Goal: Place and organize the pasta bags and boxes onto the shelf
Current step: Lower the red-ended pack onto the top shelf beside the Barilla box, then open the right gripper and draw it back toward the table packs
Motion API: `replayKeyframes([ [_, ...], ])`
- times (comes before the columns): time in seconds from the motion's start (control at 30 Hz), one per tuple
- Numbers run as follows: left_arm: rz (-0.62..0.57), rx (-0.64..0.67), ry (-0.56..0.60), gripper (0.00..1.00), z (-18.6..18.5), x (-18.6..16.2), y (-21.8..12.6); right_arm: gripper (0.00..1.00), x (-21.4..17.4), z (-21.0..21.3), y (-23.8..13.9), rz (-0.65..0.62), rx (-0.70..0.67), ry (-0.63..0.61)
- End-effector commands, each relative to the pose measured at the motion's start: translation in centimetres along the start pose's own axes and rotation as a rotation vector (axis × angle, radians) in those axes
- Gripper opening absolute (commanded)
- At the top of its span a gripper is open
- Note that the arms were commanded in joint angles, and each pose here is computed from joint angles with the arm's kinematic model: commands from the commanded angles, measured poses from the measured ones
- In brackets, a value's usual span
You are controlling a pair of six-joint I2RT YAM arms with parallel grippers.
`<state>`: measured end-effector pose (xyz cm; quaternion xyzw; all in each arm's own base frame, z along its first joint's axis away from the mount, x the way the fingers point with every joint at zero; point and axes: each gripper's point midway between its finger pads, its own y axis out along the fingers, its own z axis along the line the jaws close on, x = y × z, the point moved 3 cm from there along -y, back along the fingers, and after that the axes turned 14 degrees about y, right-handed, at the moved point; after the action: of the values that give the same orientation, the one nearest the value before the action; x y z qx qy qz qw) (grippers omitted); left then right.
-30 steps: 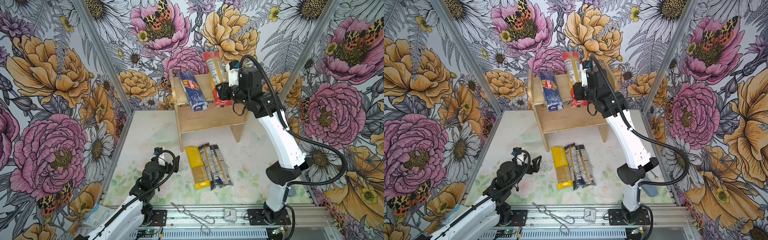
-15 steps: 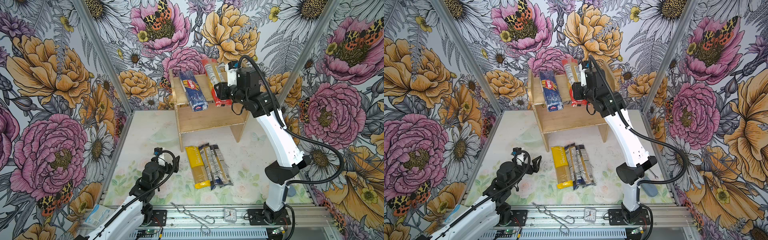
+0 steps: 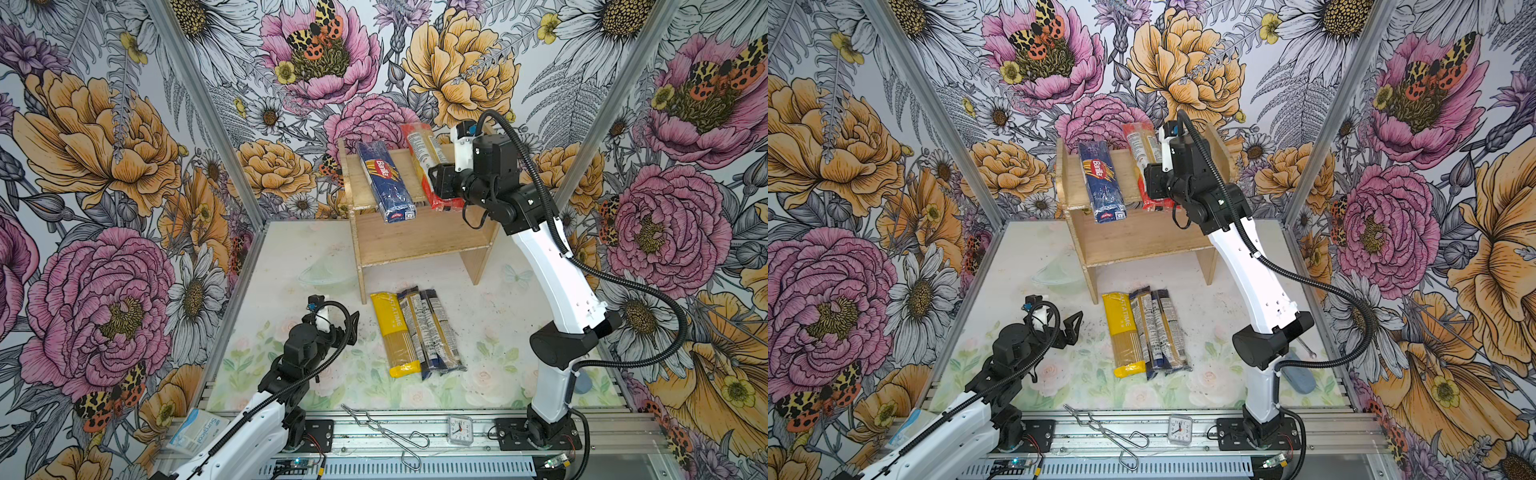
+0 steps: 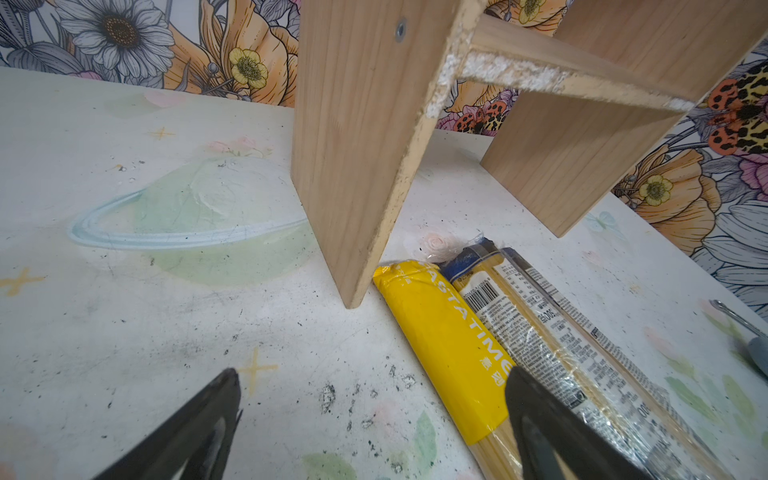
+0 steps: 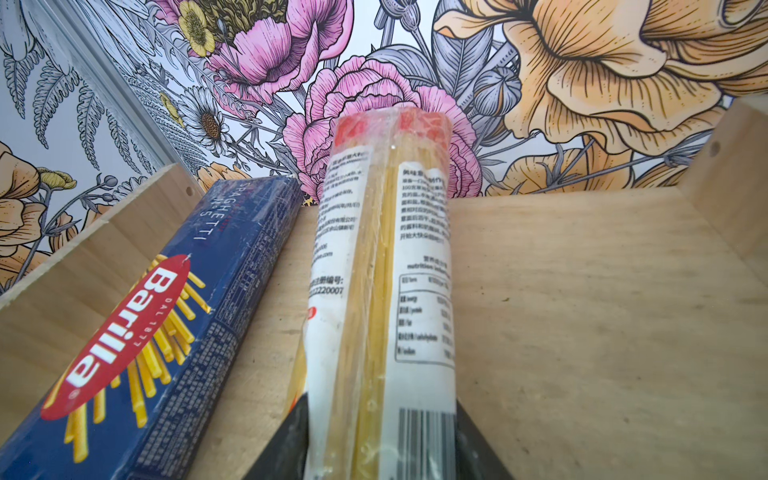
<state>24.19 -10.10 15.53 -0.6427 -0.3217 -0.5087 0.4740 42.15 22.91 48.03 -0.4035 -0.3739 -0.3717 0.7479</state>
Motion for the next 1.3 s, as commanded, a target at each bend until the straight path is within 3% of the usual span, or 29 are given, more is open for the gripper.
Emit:
replayKeyframes([
  [0.0, 0.004, 0.004, -0.003, 0.99, 0.2, -0.5, -0.1, 0.49, -2.4, -1.1, 2.6, 0.079, -0.042, -0.034],
  [0.23, 0.002, 0.004, -0.003, 0.99, 0.2, -0.5, -0.1, 0.51, -2.4, -0.9, 2.5, 0.081, -0.029, -0.036],
  [0.67, 0.001, -0.004, 0.001, 0.99, 0.1, -0.5, 0.0, 0.71, -0.5, 0.6, 0.4, 0.038, 0.049, -0.041],
  [0.9, -0.001, -0.001, 0.0, 0.99, 0.2, -0.5, -0.1, 0.77, 1.9, 2.4, -4.7, -0.025, 0.158, -0.068],
  [1.1, -0.002, -0.005, -0.001, 0.99, 0.1, -0.4, -0.1, 0.79, 2.6, 3.3, -11.9, -0.069, 0.229, -0.076],
  [1.27, 0.001, -0.007, 0.0, 0.99, 0.1, -0.5, 0.0, 0.82, 1.0, 2.2, -17.5, -0.068, 0.24, -0.033],
])
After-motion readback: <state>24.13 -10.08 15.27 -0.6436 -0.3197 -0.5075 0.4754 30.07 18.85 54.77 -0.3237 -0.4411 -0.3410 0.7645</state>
